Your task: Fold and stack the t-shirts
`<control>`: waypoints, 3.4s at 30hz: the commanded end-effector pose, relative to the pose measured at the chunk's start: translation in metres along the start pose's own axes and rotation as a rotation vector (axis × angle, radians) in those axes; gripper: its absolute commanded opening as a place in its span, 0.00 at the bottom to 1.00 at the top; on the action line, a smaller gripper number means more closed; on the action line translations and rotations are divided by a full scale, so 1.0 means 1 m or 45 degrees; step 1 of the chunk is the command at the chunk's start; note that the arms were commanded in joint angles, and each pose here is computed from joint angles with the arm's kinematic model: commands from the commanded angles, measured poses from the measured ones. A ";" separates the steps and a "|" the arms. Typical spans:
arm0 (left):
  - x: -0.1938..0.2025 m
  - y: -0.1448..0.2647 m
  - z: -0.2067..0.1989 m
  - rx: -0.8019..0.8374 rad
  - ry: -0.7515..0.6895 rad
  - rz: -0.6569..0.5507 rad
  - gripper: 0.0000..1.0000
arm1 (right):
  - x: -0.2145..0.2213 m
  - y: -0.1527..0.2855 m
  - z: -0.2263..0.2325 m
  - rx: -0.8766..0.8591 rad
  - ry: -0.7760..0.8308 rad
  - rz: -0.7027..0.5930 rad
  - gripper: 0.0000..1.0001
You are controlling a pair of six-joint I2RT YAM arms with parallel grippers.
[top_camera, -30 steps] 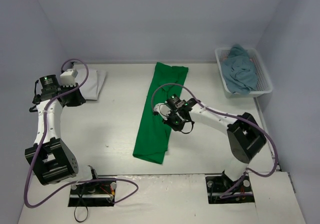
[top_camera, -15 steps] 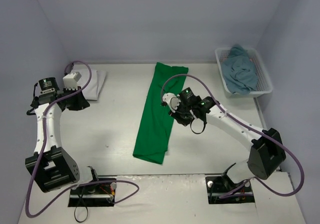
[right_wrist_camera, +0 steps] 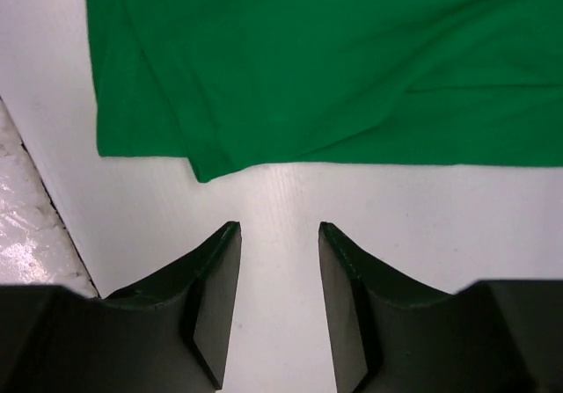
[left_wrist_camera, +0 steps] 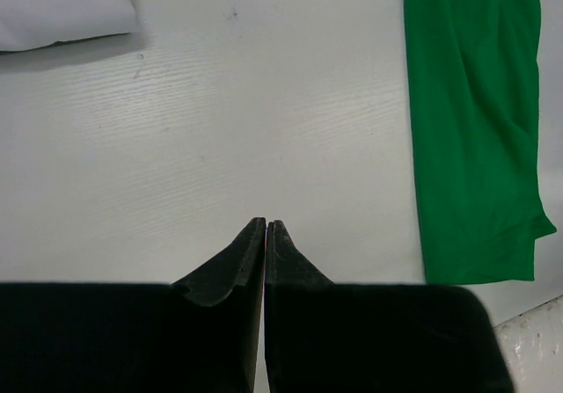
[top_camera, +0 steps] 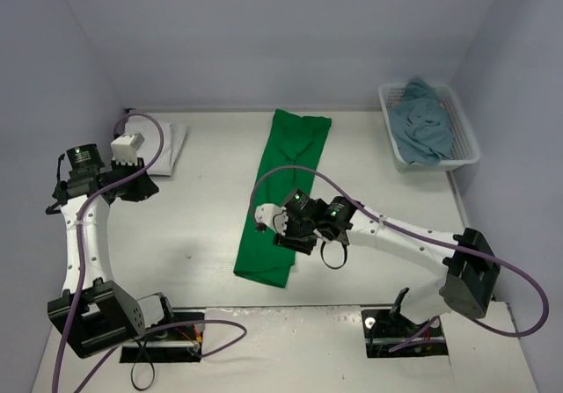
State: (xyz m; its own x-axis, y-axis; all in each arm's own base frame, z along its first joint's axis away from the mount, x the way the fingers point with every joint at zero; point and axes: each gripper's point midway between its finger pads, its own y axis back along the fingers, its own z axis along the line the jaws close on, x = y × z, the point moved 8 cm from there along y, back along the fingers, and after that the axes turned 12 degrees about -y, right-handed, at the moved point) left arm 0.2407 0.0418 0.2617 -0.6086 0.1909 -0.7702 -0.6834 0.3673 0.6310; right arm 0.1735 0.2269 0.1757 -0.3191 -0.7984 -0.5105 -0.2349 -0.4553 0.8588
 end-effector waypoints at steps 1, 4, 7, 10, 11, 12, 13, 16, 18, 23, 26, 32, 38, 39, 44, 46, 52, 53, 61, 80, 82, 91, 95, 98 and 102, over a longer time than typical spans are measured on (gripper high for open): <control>-0.006 0.008 0.000 -0.035 -0.069 -0.057 0.00 | 0.000 -0.005 0.013 0.026 0.117 0.042 0.38; -0.003 0.007 -0.001 -0.044 -0.072 -0.057 0.00 | 0.002 -0.015 0.032 -0.022 0.191 0.088 0.43; 0.000 0.006 0.000 -0.057 -0.070 -0.051 0.00 | 0.001 -0.027 0.050 -0.058 0.272 0.130 0.47; 0.002 0.003 0.001 -0.063 -0.069 -0.047 0.00 | -0.002 -0.041 0.061 -0.055 0.343 0.180 0.52; 0.003 0.002 0.002 -0.064 -0.063 -0.042 0.00 | -0.004 -0.044 0.063 -0.051 0.360 0.184 0.52; 0.004 0.001 0.002 -0.060 -0.062 -0.040 0.00 | -0.009 -0.050 0.064 -0.034 0.373 0.190 0.52; 0.004 0.000 0.003 -0.061 -0.062 -0.037 0.00 | -0.012 -0.052 0.066 -0.034 0.384 0.187 0.53; 0.007 -0.001 0.004 -0.066 -0.058 -0.030 0.00 | -0.020 -0.064 0.069 -0.012 0.414 0.165 0.54; 0.008 -0.001 0.004 -0.068 -0.056 -0.026 0.00 | -0.024 -0.071 0.066 0.032 0.425 0.157 0.55; 0.010 -0.003 0.005 -0.074 -0.058 -0.026 0.00 | -0.031 -0.082 0.066 0.051 0.433 0.126 0.57; 0.010 -0.004 0.005 -0.073 -0.056 -0.023 0.00 | -0.032 -0.086 0.067 0.031 0.432 0.129 0.58; 0.012 -0.005 0.006 -0.070 -0.053 -0.019 0.00 | -0.040 -0.080 0.072 0.011 0.429 0.110 0.58; 0.013 -0.006 0.007 -0.068 -0.044 -0.015 0.00 | -0.046 -0.064 0.080 -0.051 0.428 0.061 0.58; 0.013 -0.006 0.006 -0.066 -0.046 -0.013 0.00 | -0.046 -0.063 0.081 -0.060 0.427 0.056 0.58; 0.014 -0.005 0.007 -0.071 -0.032 -0.016 0.00 | -0.041 -0.067 0.086 -0.130 0.426 0.070 0.58; 0.015 -0.005 0.008 -0.070 -0.028 -0.014 0.00 | -0.038 -0.072 0.088 -0.156 0.420 0.082 0.58; 0.017 -0.005 0.011 -0.073 -0.011 -0.010 0.00 | -0.032 -0.091 0.093 -0.209 0.427 0.101 0.58; 0.017 -0.006 0.011 -0.071 -0.011 -0.011 0.00 | -0.033 -0.093 0.093 -0.210 0.429 0.095 0.58; 0.019 -0.008 0.012 -0.067 -0.007 0.000 0.00 | -0.030 -0.114 0.095 -0.230 0.442 0.117 0.59; 0.019 -0.009 0.012 -0.060 -0.003 -0.001 0.00 | -0.012 -0.130 0.085 -0.263 0.401 0.189 0.30; 0.020 -0.009 0.012 -0.060 -0.001 0.002 0.00 | -0.012 -0.127 0.085 -0.264 0.402 0.186 0.26; 0.020 -0.010 0.013 -0.063 0.003 0.010 0.00 | -0.015 -0.108 0.083 -0.268 0.420 0.129 0.00; 0.021 -0.010 0.014 -0.069 0.006 0.018 0.00 | -0.018 -0.087 0.083 -0.285 0.443 0.082 0.00; 0.023 -0.012 0.015 -0.072 0.010 0.028 0.00 | -0.025 -0.061 0.082 -0.286 0.464 -0.009 0.00; 0.023 -0.012 0.016 -0.076 0.012 0.036 0.00 | -0.036 -0.024 0.079 -0.258 0.487 -0.113 0.00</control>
State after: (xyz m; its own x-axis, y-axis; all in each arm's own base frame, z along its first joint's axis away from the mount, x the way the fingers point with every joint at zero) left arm 0.2361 0.0529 0.2270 -0.6712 0.1659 -0.7224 -0.6576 0.3165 0.6837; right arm 0.1206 0.3020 0.1285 0.0300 -0.8765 -0.4804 -0.0369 -0.4813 0.8758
